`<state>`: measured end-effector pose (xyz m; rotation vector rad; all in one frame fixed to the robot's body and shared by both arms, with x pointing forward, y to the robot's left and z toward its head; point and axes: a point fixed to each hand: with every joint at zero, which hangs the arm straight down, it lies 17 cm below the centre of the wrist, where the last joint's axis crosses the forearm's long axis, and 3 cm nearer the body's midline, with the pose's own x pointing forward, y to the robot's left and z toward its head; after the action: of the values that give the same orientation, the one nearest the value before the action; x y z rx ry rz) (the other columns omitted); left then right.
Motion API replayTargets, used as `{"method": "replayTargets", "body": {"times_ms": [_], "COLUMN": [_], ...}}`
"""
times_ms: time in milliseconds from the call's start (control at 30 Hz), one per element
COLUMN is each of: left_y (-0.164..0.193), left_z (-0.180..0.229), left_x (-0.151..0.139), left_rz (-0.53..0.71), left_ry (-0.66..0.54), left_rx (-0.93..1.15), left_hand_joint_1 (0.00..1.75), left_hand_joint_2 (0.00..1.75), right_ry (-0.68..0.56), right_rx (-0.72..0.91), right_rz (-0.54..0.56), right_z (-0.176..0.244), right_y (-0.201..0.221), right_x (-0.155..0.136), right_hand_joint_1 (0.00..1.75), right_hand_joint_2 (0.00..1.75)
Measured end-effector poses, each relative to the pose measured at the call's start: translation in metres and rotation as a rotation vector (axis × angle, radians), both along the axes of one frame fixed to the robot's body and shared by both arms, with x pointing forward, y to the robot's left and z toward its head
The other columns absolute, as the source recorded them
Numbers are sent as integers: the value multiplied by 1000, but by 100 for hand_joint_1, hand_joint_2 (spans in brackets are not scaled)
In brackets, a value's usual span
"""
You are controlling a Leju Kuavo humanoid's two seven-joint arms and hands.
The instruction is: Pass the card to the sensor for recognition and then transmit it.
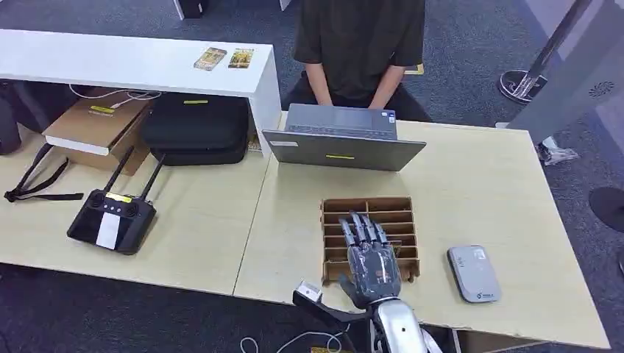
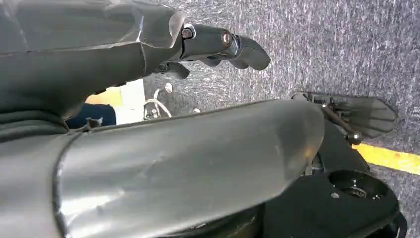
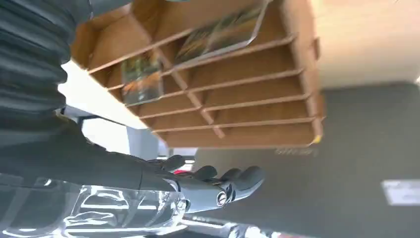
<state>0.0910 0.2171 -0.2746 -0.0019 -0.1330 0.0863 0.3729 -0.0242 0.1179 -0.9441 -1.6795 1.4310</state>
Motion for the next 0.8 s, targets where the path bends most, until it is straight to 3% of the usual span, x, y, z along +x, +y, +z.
{"method": "replayTargets", "body": {"times_ms": [367,800], "left_y": [2,3], "left_z": [0,0], "left_x": [2,2], "left_rz": [5,16], "left_ry": [-5,-8], "left_rx": [15,17], "left_hand_joint_1": [0,0], "left_hand_joint_2": [0,0], "right_ry": [60,49], "right_rx": [-47,-53], "right_rz": [-7,-30], "right_z": [-26,-24], "right_y": [3,-4], "right_x": [1,2], "right_hand_joint_1": [0,0], "right_hand_joint_2": [175,175]}}
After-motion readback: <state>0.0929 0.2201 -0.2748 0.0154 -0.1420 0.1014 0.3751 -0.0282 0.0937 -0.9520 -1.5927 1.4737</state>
